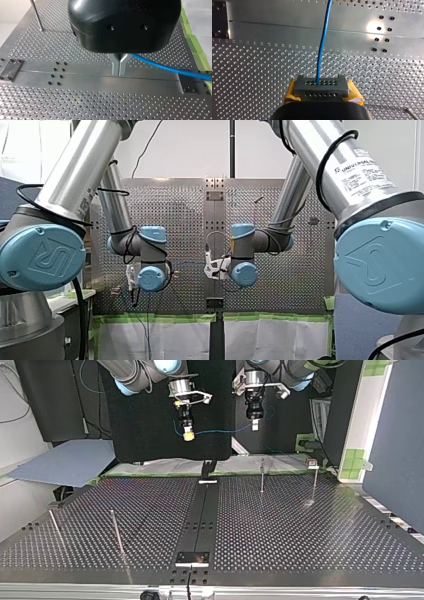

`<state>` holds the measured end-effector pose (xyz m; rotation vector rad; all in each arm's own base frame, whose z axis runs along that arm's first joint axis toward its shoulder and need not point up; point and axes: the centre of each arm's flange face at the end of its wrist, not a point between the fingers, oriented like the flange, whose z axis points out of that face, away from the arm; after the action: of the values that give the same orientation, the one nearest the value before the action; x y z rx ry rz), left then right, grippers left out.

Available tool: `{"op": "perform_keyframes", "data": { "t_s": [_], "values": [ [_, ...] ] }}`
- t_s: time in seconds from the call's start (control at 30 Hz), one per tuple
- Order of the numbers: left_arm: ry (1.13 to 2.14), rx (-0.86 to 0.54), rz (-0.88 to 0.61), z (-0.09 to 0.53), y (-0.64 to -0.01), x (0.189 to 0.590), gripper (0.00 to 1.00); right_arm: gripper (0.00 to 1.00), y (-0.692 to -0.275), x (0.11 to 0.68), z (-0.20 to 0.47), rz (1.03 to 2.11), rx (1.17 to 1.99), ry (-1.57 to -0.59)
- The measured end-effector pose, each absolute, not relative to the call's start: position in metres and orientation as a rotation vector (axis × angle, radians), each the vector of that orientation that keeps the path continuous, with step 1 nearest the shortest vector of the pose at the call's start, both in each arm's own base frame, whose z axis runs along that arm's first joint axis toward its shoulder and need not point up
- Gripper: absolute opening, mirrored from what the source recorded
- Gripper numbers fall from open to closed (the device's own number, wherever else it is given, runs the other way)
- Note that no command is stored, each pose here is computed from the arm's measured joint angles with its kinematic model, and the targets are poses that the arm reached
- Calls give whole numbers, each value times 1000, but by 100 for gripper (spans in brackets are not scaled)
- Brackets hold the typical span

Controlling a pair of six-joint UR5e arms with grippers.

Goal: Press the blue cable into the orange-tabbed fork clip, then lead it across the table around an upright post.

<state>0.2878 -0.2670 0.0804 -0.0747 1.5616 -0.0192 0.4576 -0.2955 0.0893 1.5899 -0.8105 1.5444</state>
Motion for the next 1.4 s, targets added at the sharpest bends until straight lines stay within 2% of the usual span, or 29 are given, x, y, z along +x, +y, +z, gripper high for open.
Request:
{"op": "perform_keyframes", "data": {
  "t_s": [0.47,0.87,1.4],
  "values": [
    [1566,-75,-14,77,-264,290,0,0,-296,458,89,1544,1589,-811],
    [1635,-46,22,45,-258,285,0,0,-295,456,71,1501,1621,-804],
    [1639,-45,25,43,-258,284,0,0,-295,456,71,1500,1622,-804]
  ]
}}
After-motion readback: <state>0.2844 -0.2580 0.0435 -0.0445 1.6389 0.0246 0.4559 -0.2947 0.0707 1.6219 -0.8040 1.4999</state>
